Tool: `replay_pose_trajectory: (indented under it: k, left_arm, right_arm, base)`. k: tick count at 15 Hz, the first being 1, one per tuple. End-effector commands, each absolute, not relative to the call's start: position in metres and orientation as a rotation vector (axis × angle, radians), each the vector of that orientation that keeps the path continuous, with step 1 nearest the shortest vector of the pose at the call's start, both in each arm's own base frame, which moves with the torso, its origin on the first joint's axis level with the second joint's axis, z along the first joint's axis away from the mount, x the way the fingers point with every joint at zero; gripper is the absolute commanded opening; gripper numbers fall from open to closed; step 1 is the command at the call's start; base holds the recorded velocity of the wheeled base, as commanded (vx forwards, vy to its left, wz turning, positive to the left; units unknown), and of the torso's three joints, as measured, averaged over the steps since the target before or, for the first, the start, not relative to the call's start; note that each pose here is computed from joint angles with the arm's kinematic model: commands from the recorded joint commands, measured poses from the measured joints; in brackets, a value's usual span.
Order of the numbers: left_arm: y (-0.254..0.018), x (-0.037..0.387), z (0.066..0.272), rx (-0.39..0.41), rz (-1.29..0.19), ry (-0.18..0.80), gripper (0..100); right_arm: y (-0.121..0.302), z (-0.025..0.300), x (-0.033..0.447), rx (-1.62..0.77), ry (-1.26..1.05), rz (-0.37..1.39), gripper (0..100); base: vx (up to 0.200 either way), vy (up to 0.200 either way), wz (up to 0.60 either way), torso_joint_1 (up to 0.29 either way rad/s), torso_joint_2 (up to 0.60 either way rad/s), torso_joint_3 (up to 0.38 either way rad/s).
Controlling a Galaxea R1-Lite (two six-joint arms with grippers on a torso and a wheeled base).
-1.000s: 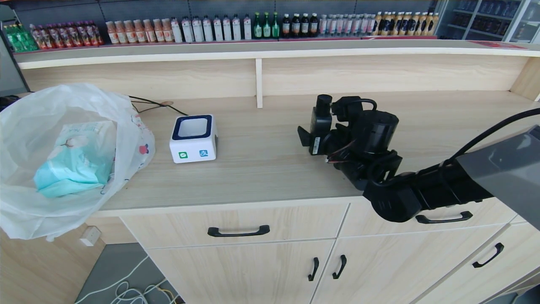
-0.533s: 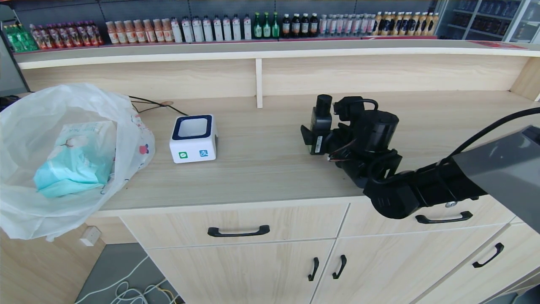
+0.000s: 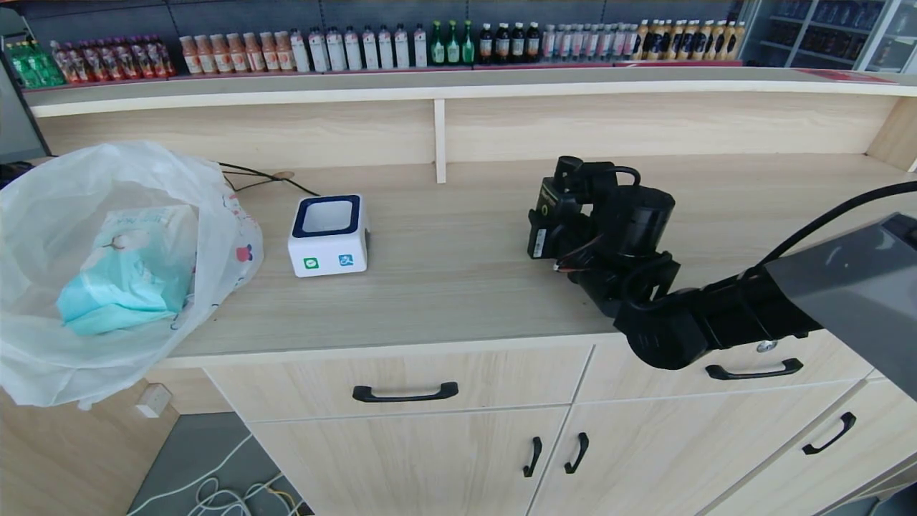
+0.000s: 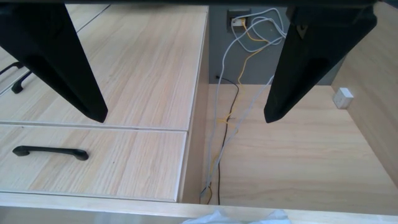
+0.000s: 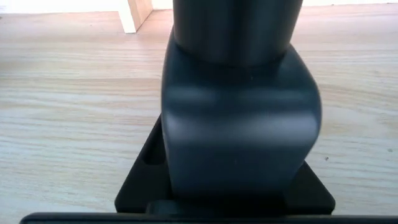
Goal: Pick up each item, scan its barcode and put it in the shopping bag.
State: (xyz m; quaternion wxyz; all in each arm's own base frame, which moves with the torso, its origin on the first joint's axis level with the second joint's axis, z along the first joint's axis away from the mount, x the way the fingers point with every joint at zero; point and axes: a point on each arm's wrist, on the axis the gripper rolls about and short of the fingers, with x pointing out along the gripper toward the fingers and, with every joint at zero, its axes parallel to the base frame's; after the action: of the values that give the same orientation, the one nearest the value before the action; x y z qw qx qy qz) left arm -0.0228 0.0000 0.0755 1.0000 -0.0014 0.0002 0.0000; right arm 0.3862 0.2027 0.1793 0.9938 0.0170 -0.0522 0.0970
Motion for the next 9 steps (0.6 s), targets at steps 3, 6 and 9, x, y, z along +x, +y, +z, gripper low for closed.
replay_pose_trajectory:
  k: [3,6,9]
  left_arm:
    - [0.0,-0.023,0.075,-0.003,0.0,0.0,100]
    - [0.0,-0.023,0.075,-0.003,0.0,0.0,100]
    - [0.0,-0.023,0.075,-0.003,0.0,0.0,100]
  right_arm:
    - [0.202,0.185,0.382,0.051,-0.15,0.198,0]
    - [0.195,0.18,0.364,0.051,-0.167,0.23,0]
    - [0.181,0.19,0.329,0.055,-0.214,0.25,0]
  base:
    - [0.0,0.0,0.0,0.0,0.0,0.0]
    - [0.0,0.0,0.0,0.0,0.0,0.0]
    - [0.0,0.0,0.0,0.0,0.0,0.0]
